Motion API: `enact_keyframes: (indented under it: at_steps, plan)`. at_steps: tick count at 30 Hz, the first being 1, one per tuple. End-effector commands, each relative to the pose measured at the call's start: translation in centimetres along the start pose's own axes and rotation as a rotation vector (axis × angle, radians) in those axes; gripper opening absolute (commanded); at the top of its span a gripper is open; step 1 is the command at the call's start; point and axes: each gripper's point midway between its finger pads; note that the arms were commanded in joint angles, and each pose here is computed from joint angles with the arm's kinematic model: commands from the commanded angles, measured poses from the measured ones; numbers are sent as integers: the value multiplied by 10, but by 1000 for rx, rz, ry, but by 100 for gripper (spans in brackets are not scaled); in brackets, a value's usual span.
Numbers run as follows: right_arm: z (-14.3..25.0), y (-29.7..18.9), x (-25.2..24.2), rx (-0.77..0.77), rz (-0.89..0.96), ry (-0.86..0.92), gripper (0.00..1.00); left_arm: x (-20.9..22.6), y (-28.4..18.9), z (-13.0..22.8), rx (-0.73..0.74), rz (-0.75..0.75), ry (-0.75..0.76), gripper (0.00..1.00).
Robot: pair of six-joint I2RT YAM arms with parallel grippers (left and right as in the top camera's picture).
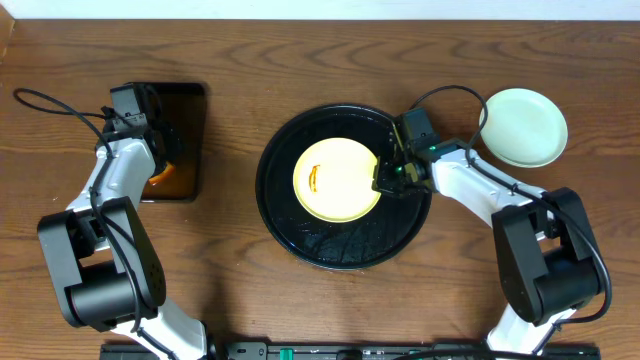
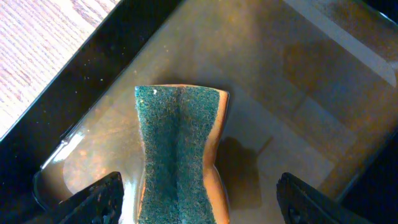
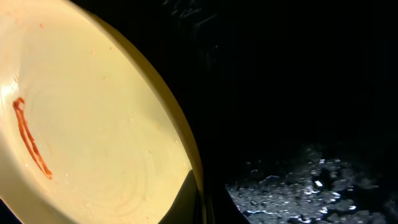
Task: Clean dirty plates on tray and stack at the side
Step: 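Drag the yellow plate with the right gripper to the tray center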
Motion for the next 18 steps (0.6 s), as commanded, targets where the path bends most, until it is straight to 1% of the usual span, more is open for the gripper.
enact_keyframes:
  at_steps: [1,12,18]
  plan:
    - [-9,3,-14,-12,31,10,1,1,-1,-3,-7,0,-6,80]
    - [-20,3,-25,-88,131,-11,1,1,-1,-3,-7,0,-6,80]
    - [-17,5,-18,-94,131,-34,3,1,-1,-3,-6,-1,-6,80]
Point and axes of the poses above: each gripper's point midway between its finger pads, its own y axis out along the fingers, its own x axis along the line the jaws close on, z = x × y, and after that the axes turned 2 degrees about -y, right-handed
